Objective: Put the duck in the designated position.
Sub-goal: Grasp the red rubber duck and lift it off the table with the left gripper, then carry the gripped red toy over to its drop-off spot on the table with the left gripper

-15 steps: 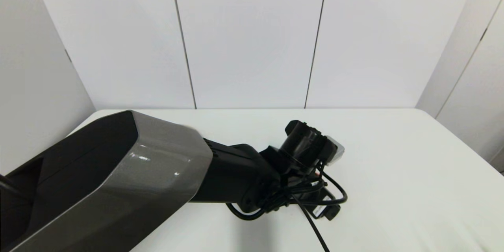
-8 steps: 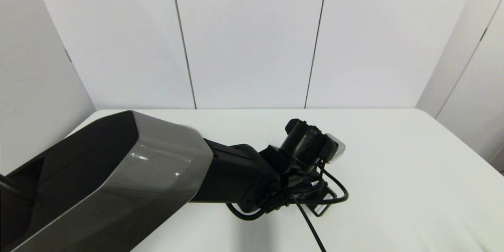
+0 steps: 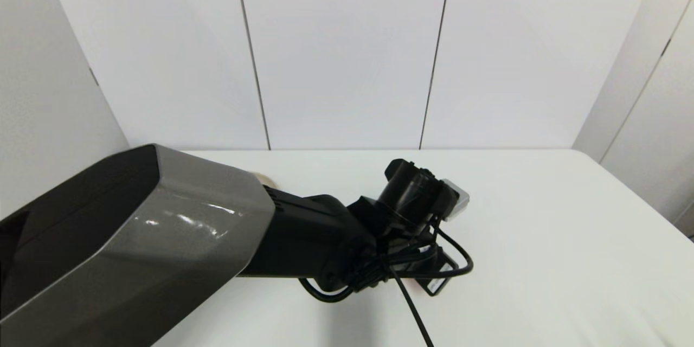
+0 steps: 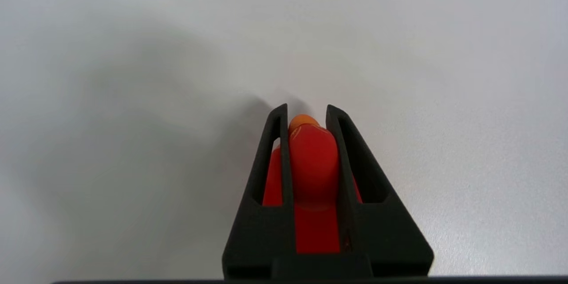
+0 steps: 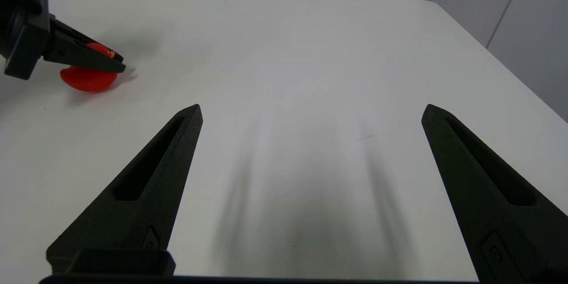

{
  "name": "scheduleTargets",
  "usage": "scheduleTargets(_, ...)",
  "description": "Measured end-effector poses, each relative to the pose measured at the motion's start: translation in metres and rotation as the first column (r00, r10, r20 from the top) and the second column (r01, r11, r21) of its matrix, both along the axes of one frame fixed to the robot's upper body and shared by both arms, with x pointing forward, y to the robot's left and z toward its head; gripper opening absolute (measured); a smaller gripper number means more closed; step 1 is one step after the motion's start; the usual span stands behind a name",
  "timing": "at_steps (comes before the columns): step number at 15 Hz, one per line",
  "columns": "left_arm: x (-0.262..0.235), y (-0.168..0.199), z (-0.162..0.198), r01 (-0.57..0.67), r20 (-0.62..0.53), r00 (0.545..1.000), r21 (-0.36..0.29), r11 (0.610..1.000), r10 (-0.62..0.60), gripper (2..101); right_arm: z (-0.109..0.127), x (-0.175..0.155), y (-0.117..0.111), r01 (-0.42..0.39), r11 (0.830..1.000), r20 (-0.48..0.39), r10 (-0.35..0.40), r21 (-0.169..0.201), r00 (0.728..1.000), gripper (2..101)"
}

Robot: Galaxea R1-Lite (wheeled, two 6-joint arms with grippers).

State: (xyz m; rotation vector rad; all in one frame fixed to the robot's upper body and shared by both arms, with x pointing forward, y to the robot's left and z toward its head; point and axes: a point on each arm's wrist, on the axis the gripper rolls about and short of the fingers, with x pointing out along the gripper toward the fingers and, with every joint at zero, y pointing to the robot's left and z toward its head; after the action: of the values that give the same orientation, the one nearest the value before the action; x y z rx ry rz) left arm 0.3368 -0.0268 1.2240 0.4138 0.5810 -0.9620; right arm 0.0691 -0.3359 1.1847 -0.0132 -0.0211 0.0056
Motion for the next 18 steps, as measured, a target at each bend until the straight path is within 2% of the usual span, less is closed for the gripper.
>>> scheduleTargets(5, -0.002, 0.01, 0.018, -0.007, 0.017, 1.0, -0.024, 1.0, 0.007, 17.0, 0.0, 0.0, 0.0, 0.0, 1.0, 0.0, 0.0, 0.0, 1.0, 98.0)
scheduleTargets(10, 0.006, 0.044, 0.064, -0.077, 0.081, 0.993, -0.095, 0.993, 0.085, 17.0, 0.0, 0.0, 0.0, 0.0, 1.0, 0.0, 0.0, 0.0, 1.0, 98.0)
scheduleTargets(14, 0.024, 0.101, 0.106, -0.23, 0.147, 0.957, -0.144, 0.963, 0.25, 17.0, 0.0, 0.0, 0.0, 0.0, 1.0, 0.0, 0.0, 0.0, 1.0, 98.0)
scheduleTargets(18, 0.047, 0.187, 0.134, -0.42, 0.219, 0.867, -0.164, 0.893, 0.448, 17.0, 0.0, 0.0, 0.0, 0.0, 1.0, 0.0, 0.0, 0.0, 1.0, 98.0)
